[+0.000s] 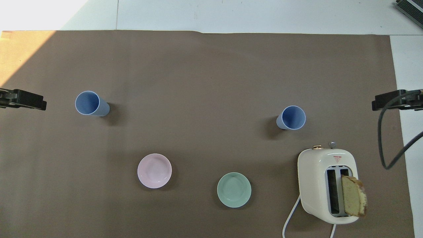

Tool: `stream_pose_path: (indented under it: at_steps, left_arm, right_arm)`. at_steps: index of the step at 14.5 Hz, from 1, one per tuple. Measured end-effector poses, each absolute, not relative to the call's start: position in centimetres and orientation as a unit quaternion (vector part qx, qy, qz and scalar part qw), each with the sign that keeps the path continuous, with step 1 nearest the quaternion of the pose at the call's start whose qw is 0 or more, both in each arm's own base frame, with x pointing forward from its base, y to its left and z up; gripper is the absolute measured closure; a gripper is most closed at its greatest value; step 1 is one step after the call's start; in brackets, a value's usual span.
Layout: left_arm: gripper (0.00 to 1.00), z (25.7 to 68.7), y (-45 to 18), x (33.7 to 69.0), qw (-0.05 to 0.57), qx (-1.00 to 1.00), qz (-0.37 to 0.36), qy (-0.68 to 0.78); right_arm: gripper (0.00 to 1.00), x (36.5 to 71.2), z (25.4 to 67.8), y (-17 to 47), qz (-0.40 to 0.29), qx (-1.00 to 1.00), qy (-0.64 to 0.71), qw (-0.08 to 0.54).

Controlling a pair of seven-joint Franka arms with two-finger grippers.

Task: Stack blue cups with both arms

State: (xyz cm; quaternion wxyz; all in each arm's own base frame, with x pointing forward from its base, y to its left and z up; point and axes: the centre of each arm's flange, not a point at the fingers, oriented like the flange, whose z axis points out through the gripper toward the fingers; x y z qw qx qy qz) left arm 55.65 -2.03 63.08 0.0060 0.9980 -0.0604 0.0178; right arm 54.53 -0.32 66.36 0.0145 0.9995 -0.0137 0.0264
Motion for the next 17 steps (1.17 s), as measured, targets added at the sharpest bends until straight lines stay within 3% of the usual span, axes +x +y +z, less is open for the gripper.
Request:
stream_pose_path:
  at_steps: [4,17]
  left_arm:
    - [0.0,61.6,-2.1,56.8,0.005,0.998,0.037,-0.06]
    - [0.02,49.4,1.1,60.5,0.003,0.998,0.034,-0.054]
  right_arm:
    - [0.0,54.5,66.4,-0.3,0.026,0.999,-0.014,0.014]
    - [0.0,54.5,66.4,-0.3,0.026,0.999,-0.014,0.014]
